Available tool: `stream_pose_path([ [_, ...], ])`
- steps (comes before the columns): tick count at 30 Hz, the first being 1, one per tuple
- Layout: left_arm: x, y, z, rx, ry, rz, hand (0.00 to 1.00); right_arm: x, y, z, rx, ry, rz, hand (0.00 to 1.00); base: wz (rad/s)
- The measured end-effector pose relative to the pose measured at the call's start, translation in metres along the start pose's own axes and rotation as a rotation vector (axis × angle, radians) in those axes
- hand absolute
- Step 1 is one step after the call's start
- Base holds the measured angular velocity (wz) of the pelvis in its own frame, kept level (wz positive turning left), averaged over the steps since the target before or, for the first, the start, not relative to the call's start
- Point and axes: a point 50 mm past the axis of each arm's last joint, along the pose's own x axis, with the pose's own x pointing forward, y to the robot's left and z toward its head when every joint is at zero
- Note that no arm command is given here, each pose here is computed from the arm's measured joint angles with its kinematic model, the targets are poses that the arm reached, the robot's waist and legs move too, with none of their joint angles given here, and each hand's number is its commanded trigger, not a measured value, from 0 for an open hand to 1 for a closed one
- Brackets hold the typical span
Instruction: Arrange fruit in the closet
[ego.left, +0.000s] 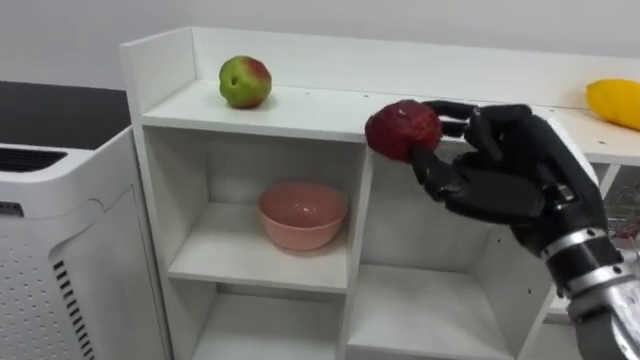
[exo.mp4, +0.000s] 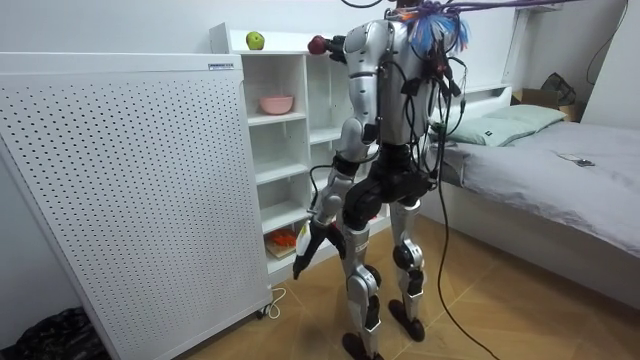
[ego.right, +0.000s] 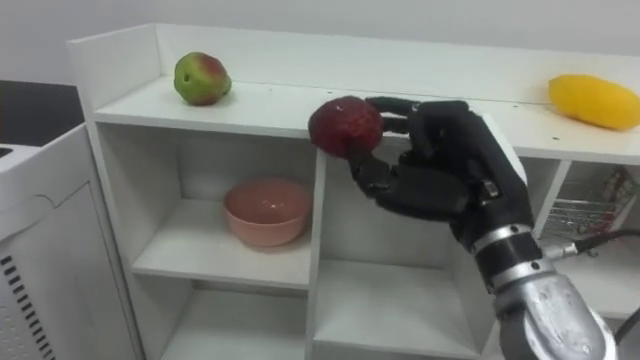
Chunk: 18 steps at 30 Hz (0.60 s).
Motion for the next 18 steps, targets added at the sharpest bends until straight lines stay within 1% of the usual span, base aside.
stream_pose_path([
  [2, -0.001, -0.006, -0.005, 0.009, 0.015, -0.019, 0.0, -0.002, 0.005, -0.003, 0.045, 0.006, 0.026, 1.0, -0.07],
  [4, -0.002, -0.007, -0.006, 0.012, 0.017, -0.021, 0.0, -0.003, 0.008, -0.006, 0.103, 0.006, 0.035, 1.0, 0.0],
  [6, -0.002, -0.007, -0.005, 0.014, 0.015, -0.018, 0.0, -0.011, 0.009, -0.014, 0.153, 0.032, 0.037, 1.0, 0.02],
  [9, -0.001, -0.007, -0.001, -0.006, 0.004, -0.01, 0.0, -0.03, 0.014, -0.035, 0.225, 0.114, 0.018, 1.0, -0.03],
  [11, -0.002, -0.007, 0.0, -0.051, 0.004, -0.006, 0.0, -0.048, 0.018, -0.055, 0.255, 0.207, 0.008, 1.0, -0.08],
  [13, -0.001, -0.006, 0.001, -0.079, 0.006, 0.007, 0.0, -0.06, 0.017, -0.072, 0.276, 0.287, -0.01, 1.0, -0.04],
  [14, -0.001, -0.004, 0.004, -0.082, 0.0, 0.011, 0.0, -0.066, 0.015, -0.086, 0.287, 0.343, -0.031, 1.0, -0.05],
  [15, 0.0, -0.004, 0.004, -0.085, -0.003, 0.011, 0.0, -0.069, 0.013, -0.092, 0.294, 0.365, -0.048, 1.0, -0.05],
  [18, 0.002, 0.001, 0.019, -0.114, -0.043, 0.017, 0.0, -0.081, 0.01, -0.115, 0.342, 0.457, -0.107, 1.0, 0.0],
])
